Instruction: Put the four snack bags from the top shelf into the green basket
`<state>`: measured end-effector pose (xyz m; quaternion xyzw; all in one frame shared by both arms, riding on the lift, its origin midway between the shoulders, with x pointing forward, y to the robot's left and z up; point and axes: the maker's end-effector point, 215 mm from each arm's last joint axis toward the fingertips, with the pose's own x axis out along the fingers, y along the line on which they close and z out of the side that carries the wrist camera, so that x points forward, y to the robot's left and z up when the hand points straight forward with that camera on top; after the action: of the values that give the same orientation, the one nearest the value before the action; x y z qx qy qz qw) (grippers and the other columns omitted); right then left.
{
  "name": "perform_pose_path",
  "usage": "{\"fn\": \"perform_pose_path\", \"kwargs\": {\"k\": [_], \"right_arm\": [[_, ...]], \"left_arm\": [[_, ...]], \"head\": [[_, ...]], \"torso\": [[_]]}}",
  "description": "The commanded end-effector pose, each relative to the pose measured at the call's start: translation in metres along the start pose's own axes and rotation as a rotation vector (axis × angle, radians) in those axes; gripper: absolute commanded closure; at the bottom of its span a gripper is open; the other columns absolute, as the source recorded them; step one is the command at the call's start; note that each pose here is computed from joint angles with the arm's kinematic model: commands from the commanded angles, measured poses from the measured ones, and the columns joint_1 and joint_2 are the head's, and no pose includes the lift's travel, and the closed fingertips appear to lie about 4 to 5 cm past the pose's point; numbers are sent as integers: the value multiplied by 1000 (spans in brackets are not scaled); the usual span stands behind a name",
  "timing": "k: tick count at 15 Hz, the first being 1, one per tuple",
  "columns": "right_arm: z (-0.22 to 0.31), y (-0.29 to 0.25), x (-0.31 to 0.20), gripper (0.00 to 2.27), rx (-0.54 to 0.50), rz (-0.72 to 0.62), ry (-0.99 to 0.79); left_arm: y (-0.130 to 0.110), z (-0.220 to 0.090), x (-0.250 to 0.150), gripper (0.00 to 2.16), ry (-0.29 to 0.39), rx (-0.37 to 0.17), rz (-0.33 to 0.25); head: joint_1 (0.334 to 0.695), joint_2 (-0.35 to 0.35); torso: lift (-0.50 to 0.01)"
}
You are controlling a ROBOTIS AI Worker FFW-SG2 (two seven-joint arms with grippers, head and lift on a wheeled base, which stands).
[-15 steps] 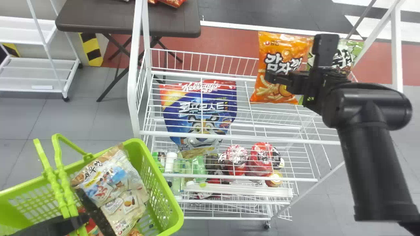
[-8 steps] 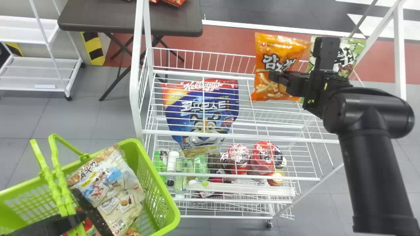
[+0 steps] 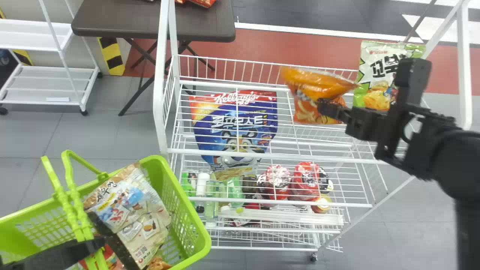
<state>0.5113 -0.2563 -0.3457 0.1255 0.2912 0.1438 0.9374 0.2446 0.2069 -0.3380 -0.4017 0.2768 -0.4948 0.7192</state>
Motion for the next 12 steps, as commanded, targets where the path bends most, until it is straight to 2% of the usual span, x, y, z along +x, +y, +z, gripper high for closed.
{"fn": "perform_pose_path", "kwargs": {"k": [1, 2, 4, 8, 9, 10, 12], "right_arm": [[-39, 58, -37, 2253, 25, 137, 132], [-53, 80, -50, 2253, 21, 189, 187], [-49, 128, -64, 2253, -4, 313, 178], [-57, 220, -73, 2253, 3, 542, 191], [-68, 245, -72, 2253, -12, 588, 218], [-82, 267, -68, 2253, -23, 627, 257], [-114, 299, -57, 2253, -40, 669, 344]], "left_arm": [[-3, 1, 1, 2148, -1, 1, -14], [-3, 1, 1, 2148, 0, 1, -15], [-2, 1, 1, 2148, 0, 1, -14], [-3, -1, 4, 2148, 2, -2, -21], [-4, -2, 7, 2148, 7, -1, -26], [-6, -2, 9, 2148, 10, -1, -32], [-12, -2, 14, 2148, 22, 10, -43]], "head": [[695, -82], [695, -64], [695, 12], [695, 123], [695, 159], [695, 227], [695, 302]], "torso": [[-6], [-6], [-6], [-6], [-6], [-6], [-6]]}}
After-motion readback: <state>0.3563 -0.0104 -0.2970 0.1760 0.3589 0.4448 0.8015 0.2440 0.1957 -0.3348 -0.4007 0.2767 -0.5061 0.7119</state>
